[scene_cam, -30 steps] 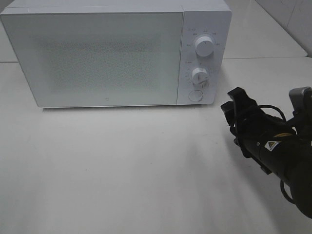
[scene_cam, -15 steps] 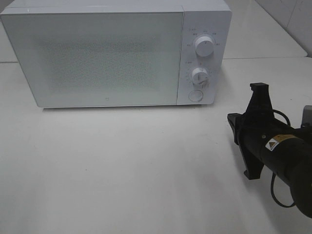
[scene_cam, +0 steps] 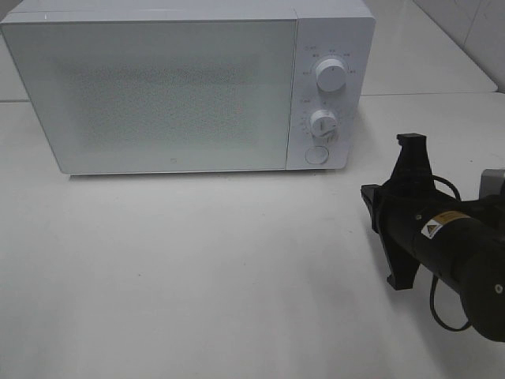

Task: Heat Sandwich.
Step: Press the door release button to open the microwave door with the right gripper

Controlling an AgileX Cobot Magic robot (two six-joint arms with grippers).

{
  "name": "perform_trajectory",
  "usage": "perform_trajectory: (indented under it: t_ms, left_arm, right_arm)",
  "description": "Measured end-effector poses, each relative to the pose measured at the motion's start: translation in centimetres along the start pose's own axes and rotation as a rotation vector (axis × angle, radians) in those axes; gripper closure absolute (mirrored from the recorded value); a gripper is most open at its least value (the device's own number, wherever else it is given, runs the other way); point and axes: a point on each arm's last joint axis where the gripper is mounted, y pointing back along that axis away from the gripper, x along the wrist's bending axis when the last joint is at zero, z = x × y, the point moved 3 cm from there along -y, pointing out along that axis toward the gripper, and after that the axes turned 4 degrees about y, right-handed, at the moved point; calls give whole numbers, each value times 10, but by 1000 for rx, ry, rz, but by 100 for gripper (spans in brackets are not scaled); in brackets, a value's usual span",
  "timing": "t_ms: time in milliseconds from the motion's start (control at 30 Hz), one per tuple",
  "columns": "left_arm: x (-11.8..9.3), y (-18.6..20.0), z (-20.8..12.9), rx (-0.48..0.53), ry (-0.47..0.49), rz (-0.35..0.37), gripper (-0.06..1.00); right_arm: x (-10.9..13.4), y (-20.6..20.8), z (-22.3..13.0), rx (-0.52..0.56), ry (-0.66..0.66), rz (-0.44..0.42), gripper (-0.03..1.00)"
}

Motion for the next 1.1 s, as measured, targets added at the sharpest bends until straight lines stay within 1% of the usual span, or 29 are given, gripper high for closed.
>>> perform_trajectory:
  t_ms: [267,433,633,1100]
  left_arm:
    - [0,0,0,0,0,0,-5]
    - [0,0,0,0,0,0,-5]
    - [0,0,0,0,0,0,-5]
    - [0,0,0,0,0,0,-5]
  right_arm:
    - [12,-13,-11,20,1,11,96]
    - [6,-28,-18,17,6,-15,96]
    - [9,-50,-29,23,4,-7,96]
    - [17,-83,-27,21,-7,-20,96]
